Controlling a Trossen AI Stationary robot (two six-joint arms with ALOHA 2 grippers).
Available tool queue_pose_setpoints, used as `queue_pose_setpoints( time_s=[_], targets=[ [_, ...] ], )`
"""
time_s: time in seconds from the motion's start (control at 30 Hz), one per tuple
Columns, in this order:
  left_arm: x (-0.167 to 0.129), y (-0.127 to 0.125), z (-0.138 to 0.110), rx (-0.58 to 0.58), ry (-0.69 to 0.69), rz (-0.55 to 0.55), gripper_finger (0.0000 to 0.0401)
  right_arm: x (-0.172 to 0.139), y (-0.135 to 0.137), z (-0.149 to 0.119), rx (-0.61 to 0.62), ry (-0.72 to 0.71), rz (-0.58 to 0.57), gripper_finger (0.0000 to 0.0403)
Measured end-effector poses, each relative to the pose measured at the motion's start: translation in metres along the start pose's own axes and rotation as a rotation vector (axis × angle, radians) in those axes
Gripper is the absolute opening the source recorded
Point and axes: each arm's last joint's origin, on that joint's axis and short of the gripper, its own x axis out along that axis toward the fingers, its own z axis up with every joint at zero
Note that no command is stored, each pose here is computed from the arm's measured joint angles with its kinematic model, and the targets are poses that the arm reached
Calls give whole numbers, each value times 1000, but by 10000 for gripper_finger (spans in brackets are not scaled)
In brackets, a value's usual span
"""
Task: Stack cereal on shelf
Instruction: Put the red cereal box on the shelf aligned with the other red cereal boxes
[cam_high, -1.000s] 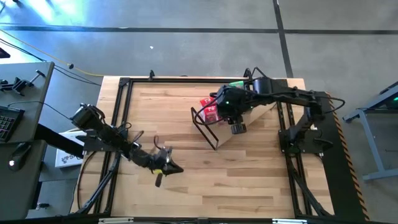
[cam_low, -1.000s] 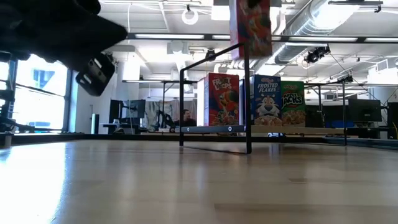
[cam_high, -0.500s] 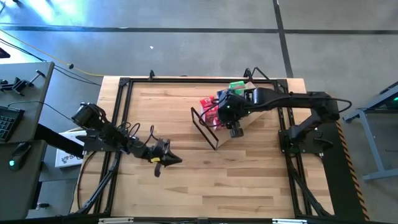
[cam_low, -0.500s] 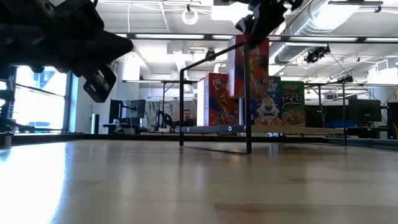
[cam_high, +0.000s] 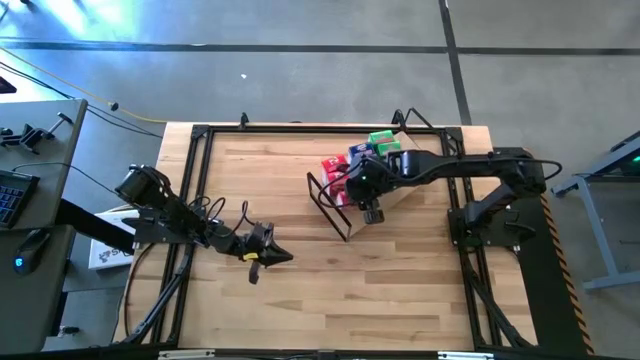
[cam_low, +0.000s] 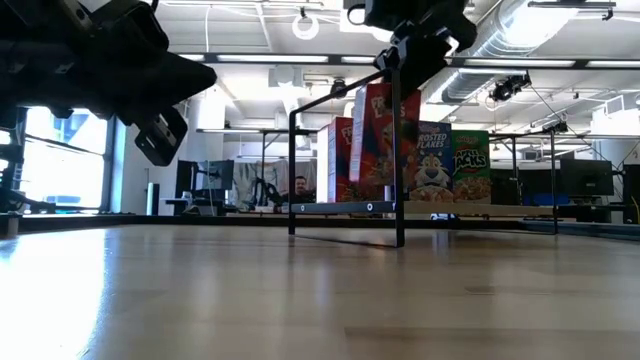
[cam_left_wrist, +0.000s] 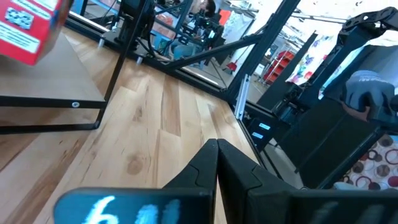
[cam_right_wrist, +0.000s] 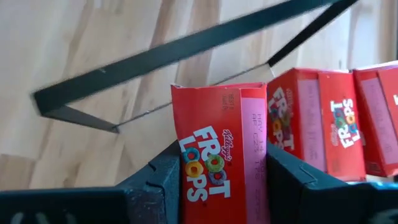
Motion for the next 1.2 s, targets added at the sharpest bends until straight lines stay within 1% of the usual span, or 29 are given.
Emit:
queue_pose_setpoints(
  time_s=[0.1,0.3,0.53,0.67,0.77,0.87,0.97,1.03,1.1,1.2],
  targets=[
    [0,0,0,0,0,0,1,4,0,-2,1,6,-35,154],
    [0,0,0,0,-1,2,1,10,1,-6,19,4,-42,187],
    [0,0,0,0,-1,3,1,10,0,-5,19,-8,-47,209],
    [0,0,0,-2,-1,3,1,10,1,-4,16,-13,-56,228],
    [0,0,0,-1,-1,3,1,6,3,0,4,-35,-79,239],
    [0,0,0,0,-1,3,1,-10,7,9,-25,-49,-104,242],
    [0,0,0,9,3,5,1,-31,15,18,-6,-23,-107,237],
    [0,0,0,11,4,6,1,-42,20,17,63,37,-88,224],
    [0,0,0,10,3,0,0,-45,26,9,128,124,-71,201],
    [0,0,0,20,6,-8,0,-32,35,-5,202,186,-67,148]
  ],
)
